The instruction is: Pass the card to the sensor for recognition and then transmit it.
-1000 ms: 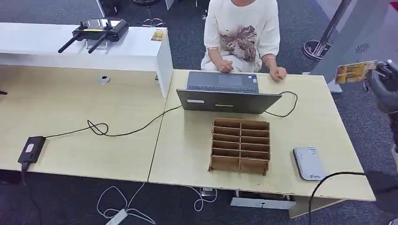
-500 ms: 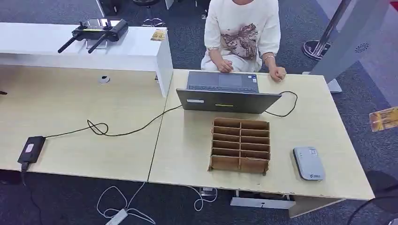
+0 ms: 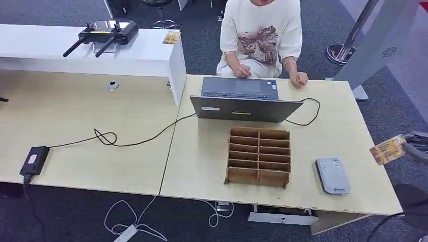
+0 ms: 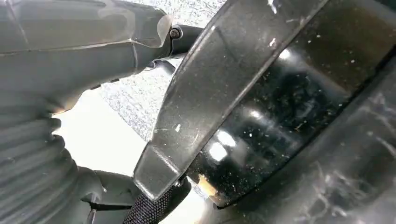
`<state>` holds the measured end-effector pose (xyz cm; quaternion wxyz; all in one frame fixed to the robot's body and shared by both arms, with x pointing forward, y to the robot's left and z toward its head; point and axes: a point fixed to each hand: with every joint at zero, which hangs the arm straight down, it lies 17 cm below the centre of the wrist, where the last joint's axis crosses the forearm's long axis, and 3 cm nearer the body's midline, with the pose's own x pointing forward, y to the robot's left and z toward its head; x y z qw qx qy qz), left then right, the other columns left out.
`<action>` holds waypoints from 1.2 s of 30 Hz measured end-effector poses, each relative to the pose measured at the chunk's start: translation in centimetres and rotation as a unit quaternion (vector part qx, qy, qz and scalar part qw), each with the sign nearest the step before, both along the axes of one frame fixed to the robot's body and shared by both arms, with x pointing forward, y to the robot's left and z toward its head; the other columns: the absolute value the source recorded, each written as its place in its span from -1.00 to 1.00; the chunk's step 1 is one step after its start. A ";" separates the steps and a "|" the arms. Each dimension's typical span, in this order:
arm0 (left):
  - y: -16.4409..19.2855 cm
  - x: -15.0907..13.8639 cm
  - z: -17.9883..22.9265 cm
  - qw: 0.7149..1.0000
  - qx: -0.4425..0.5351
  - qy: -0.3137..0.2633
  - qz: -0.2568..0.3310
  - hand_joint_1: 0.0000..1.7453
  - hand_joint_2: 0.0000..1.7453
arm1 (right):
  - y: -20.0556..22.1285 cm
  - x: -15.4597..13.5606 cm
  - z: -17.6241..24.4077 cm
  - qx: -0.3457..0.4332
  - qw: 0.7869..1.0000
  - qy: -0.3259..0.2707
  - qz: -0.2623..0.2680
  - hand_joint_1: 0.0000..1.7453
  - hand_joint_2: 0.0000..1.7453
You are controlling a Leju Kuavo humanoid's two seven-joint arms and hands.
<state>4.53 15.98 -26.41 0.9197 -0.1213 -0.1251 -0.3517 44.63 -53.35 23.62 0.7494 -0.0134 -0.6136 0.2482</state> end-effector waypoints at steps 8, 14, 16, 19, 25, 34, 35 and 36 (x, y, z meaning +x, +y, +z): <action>-0.1 0.0 0.1 1.000 -0.002 0.000 -0.013 -1.00 1.00 | 0.5 0.3 -6.4 -0.050 0.993 0.101 0.020 1.00 1.00; -0.1 0.1 0.1 1.000 -0.003 0.000 -0.015 -1.00 1.00 | 1.4 1.5 -11.0 -0.106 0.982 0.152 0.035 1.00 1.00; -0.1 0.1 0.1 1.000 -0.004 0.001 -0.014 -1.00 1.00 | 2.0 2.2 -11.8 -0.111 0.980 0.162 0.039 1.00 1.00; -0.1 0.1 0.1 1.000 -0.005 0.000 -0.014 -1.00 1.00 | 2.9 2.7 -13.5 -0.116 0.976 0.177 0.043 1.00 1.00; -0.1 0.1 0.1 1.000 -0.007 0.000 -0.013 -1.00 1.00 | 4.7 3.2 -15.7 -0.123 0.970 0.202 0.054 1.00 1.00; -0.1 0.1 0.1 1.000 -0.008 0.000 -0.010 -1.00 1.00 | 6.0 3.9 -16.6 -0.124 0.967 0.216 0.059 1.00 1.00; -0.1 0.1 0.1 1.000 -0.009 -0.001 -0.010 -1.00 1.00 | 6.1 3.9 -16.7 -0.123 0.966 0.218 0.058 1.00 1.00; -0.1 0.1 0.1 1.000 -0.008 -0.001 -0.009 -1.00 1.00 | 6.1 3.8 -16.7 -0.124 0.966 0.218 0.058 1.00 1.00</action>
